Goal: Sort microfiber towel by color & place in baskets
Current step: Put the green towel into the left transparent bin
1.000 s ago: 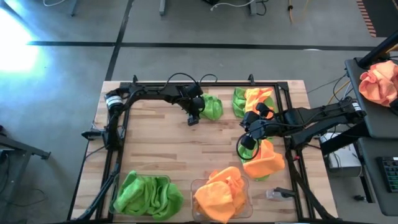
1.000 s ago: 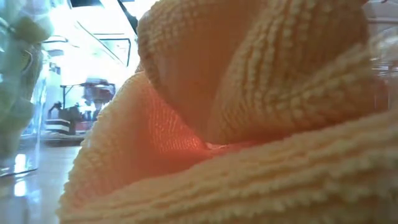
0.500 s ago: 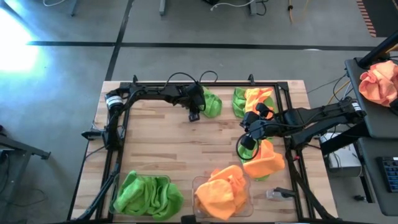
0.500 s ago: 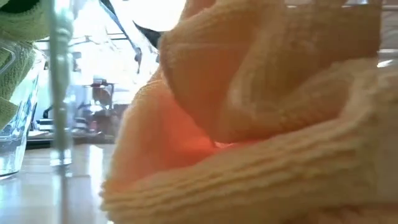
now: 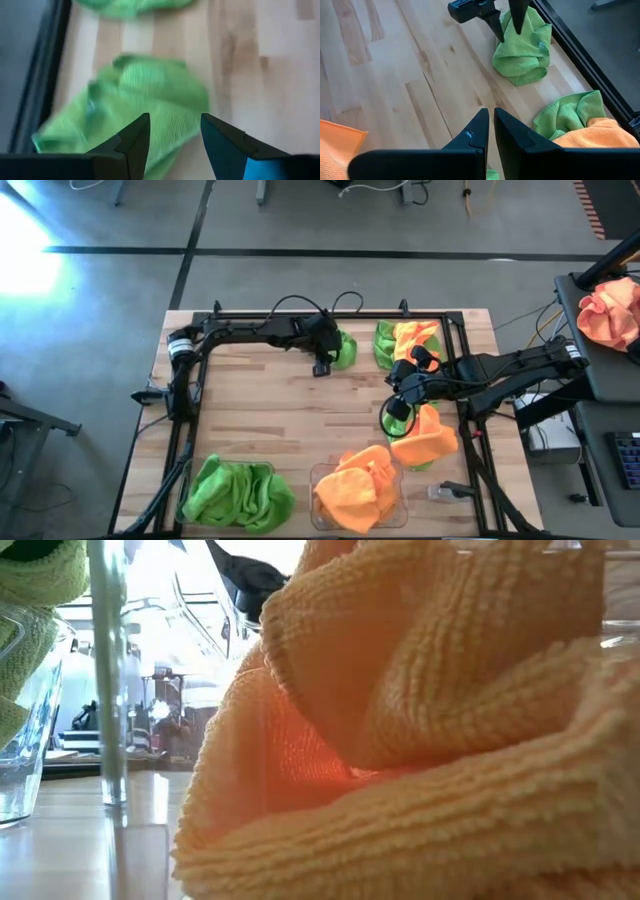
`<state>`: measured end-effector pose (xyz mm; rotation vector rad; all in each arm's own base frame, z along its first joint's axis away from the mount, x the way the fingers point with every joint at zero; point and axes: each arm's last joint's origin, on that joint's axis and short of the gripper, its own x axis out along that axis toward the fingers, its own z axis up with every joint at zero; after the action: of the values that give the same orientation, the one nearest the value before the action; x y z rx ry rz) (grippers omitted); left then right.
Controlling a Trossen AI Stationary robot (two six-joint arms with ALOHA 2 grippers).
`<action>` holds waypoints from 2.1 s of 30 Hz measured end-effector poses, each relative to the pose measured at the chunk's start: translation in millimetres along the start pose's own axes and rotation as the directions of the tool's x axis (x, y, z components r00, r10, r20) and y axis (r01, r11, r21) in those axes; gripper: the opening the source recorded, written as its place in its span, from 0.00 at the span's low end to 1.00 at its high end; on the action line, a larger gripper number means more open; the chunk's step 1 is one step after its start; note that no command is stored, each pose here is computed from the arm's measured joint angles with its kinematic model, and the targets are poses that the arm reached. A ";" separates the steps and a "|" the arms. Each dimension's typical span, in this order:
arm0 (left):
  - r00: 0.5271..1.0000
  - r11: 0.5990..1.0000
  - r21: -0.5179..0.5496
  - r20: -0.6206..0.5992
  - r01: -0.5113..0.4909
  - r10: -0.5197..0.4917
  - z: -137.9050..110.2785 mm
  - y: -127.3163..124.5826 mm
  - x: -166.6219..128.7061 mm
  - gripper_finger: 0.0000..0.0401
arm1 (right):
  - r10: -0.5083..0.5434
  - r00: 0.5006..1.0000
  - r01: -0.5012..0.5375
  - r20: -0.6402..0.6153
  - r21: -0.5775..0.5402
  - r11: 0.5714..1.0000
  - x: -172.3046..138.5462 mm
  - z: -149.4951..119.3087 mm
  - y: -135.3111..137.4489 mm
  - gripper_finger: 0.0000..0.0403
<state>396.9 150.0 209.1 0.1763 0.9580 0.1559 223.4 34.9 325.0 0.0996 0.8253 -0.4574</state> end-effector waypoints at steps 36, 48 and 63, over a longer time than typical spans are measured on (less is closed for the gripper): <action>0.978 0.999 0.026 -0.206 -0.028 0.032 -21.8 1.1 55.8 0.13 | 0.001 1.000 0.000 -0.003 0.043 0.999 0.3 -0.5 0.1 0.06; 0.974 0.996 -0.077 -0.227 -0.037 0.019 -20.2 -0.9 44.3 0.01 | 0.000 1.000 0.000 -0.004 0.042 0.999 0.6 -0.8 0.1 0.06; 0.999 0.963 -0.265 -0.025 -0.052 0.047 22.3 -19.1 -82.2 0.00 | -0.007 1.000 0.008 -0.016 0.035 0.999 3.7 -4.3 0.2 0.06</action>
<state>369.8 112.3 283.0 -0.0488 0.9415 0.3312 222.7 34.8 319.4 0.1327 0.8336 -0.4787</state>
